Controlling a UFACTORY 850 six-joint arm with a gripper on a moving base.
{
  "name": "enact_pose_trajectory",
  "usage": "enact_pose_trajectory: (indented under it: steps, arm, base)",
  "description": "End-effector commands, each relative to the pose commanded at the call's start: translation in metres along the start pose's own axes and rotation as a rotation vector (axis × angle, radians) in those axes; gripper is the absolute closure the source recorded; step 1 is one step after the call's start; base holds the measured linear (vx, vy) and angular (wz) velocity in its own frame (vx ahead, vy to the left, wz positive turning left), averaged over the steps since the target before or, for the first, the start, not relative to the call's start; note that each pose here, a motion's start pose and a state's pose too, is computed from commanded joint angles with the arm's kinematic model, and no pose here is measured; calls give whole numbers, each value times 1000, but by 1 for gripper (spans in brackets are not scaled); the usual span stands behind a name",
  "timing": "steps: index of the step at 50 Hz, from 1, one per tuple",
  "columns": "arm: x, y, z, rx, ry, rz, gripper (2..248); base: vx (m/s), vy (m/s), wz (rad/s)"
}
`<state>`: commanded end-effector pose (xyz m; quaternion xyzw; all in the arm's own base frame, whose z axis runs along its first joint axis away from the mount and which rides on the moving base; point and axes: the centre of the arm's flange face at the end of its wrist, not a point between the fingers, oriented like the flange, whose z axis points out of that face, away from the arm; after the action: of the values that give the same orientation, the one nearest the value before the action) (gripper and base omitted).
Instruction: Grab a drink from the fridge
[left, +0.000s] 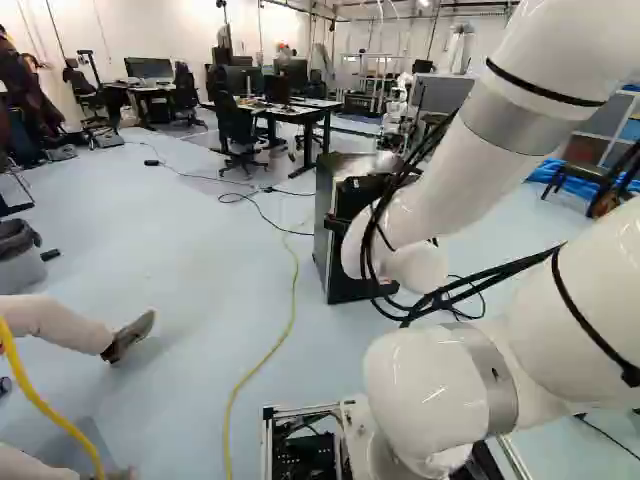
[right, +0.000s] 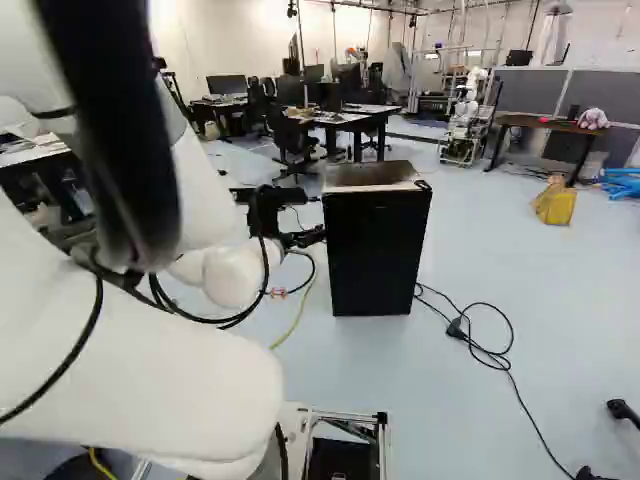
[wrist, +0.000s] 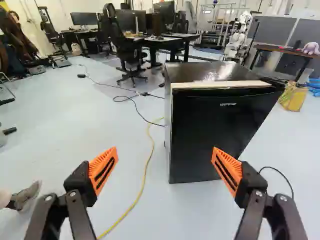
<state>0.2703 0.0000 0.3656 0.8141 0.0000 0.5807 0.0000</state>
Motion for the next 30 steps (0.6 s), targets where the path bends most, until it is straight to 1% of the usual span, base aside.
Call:
enact_pose_trajectory:
  steps: [26,30]
  arm:
    - [0,0,0,0,0,0,3]
    - [0,0,0,0,0,0,3]
  base:
    - [0,0,0]
    - [56,-15,17]
